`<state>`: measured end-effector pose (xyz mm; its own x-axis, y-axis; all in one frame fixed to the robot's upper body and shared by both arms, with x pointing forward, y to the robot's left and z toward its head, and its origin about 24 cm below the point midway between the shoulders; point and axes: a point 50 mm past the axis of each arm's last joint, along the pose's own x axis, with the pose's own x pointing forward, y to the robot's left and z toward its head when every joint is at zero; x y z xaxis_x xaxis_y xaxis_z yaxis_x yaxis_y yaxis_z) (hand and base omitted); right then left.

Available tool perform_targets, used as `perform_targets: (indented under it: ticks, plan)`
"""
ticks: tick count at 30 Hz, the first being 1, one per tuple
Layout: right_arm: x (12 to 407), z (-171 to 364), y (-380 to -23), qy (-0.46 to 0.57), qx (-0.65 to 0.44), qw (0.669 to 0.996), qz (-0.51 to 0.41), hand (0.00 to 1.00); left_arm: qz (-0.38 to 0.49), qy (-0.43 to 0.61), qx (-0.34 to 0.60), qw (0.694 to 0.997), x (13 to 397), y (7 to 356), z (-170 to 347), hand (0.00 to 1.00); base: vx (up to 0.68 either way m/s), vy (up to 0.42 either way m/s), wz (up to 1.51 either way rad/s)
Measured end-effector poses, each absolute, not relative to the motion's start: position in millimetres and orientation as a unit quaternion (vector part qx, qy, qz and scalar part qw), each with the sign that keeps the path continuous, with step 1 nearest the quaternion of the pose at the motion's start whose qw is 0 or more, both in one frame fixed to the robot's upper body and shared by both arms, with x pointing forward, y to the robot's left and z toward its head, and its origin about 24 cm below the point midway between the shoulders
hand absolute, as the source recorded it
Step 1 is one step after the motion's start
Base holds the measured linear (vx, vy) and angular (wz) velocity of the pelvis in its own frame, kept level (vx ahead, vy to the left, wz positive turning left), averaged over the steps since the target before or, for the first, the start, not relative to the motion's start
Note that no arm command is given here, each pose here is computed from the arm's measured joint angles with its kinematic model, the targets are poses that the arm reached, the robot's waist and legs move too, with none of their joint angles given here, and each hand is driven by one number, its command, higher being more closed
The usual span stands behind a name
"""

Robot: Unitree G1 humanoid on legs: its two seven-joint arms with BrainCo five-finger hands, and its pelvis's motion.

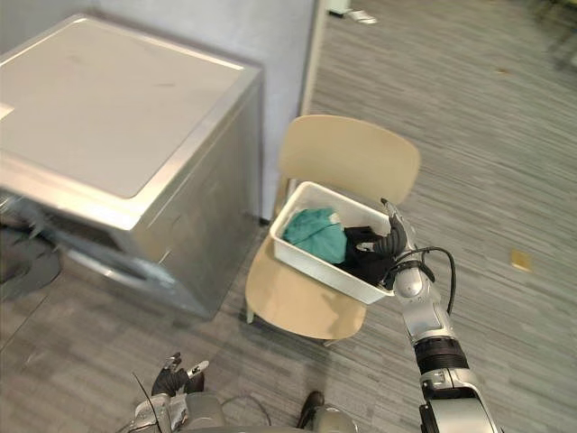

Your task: Pick up the laundry basket with both hands and put the clothes into the washing machine.

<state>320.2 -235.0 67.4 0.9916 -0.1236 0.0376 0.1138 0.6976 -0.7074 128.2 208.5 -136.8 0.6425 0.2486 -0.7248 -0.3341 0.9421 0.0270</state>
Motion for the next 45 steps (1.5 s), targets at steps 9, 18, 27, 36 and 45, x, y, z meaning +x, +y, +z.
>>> perform_targets:
  ticks: [9,18,27,36,45]
  plan:
    - [380,134,-261,0.006,-0.437,0.891,-0.122,0.0,0.145,0.316,-0.052,0.936,167,210,-113,0.0,-0.07,0.068,0.15]
    - [396,189,-280,-0.003,-0.441,0.877,-0.189,0.0,0.138,0.227,-0.121,0.957,201,202,-85,0.0,-0.03,0.017,-0.07]
    - [401,208,-276,-0.013,-0.455,0.869,-0.193,0.0,0.098,0.172,-0.19,0.962,230,173,-63,0.0,-0.02,-0.012,0.05]
    - [406,226,-264,-0.045,-0.477,0.855,-0.2,0.0,0.08,0.132,-0.269,0.951,250,154,-44,0.0,-0.03,-0.021,0.08]
    - [396,281,-290,-0.083,-0.487,0.834,-0.246,0.0,0.038,0.058,-0.322,0.944,264,141,-8,0.0,-0.04,-0.015,0.26]
